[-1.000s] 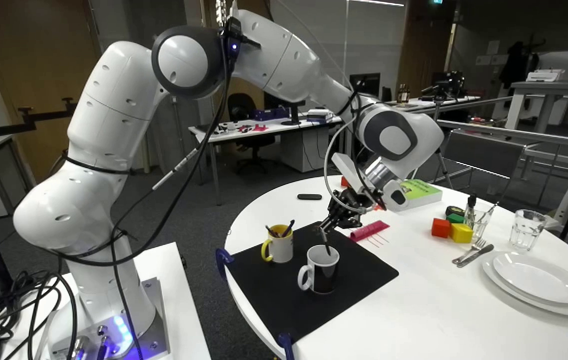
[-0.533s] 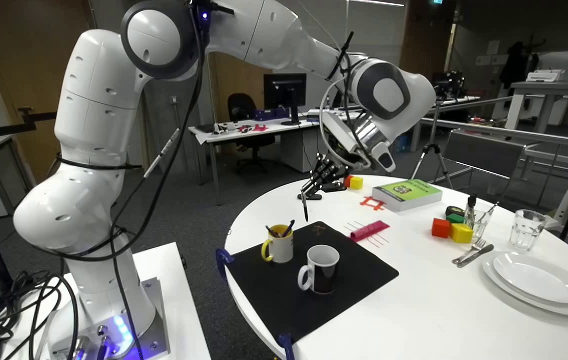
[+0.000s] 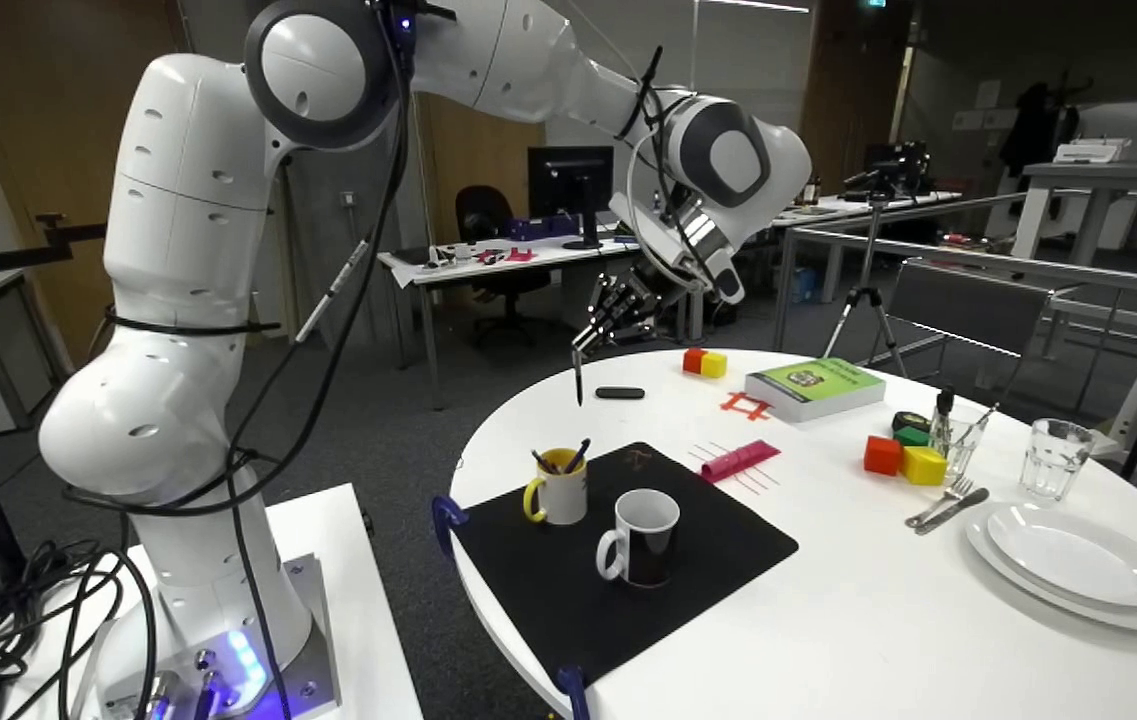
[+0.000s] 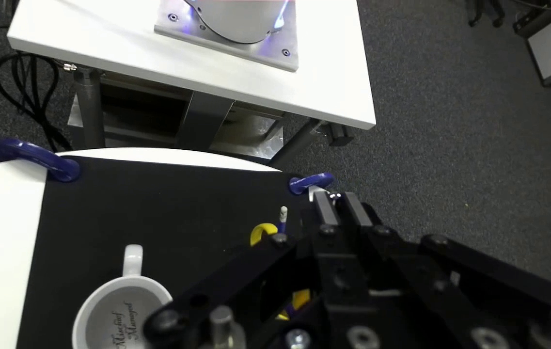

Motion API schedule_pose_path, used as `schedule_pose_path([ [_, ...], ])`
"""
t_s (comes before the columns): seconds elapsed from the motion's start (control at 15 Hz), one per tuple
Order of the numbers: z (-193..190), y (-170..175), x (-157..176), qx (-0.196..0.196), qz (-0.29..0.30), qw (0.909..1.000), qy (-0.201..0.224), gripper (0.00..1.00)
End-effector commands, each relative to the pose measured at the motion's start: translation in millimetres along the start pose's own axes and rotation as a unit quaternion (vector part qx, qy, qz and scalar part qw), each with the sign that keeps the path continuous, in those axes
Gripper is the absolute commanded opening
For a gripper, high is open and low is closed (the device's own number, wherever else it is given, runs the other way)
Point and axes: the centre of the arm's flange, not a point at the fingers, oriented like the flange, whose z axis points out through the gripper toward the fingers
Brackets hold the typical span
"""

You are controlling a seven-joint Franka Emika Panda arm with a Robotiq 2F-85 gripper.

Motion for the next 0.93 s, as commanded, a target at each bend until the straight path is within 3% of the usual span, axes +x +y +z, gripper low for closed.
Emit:
schedule_pose_path([
  [0.0, 10, -29, 25, -0.014, -0.018, 0.999, -0.039, 0.02],
  [0.13, 22, -42, 38, -0.023, -0.03, 0.9976, -0.057, 0.02],
  [0.2, 25, -33, 31, -0.015, -0.027, 0.9989, -0.034, 0.02],
  [0.27, 31, -37, 37, -0.017, -0.03, 0.9986, -0.041, 0.09],
  [0.6, 31, -30, 38, -0.014, -0.026, 0.9987, -0.041, 0.09],
  [0.67, 31, -30, 38, -0.014, -0.025, 0.9988, -0.041, 0.02],
  [0.87, 40, -27, 45, -0.014, -0.021, 0.9987, -0.043, 0.02],
])
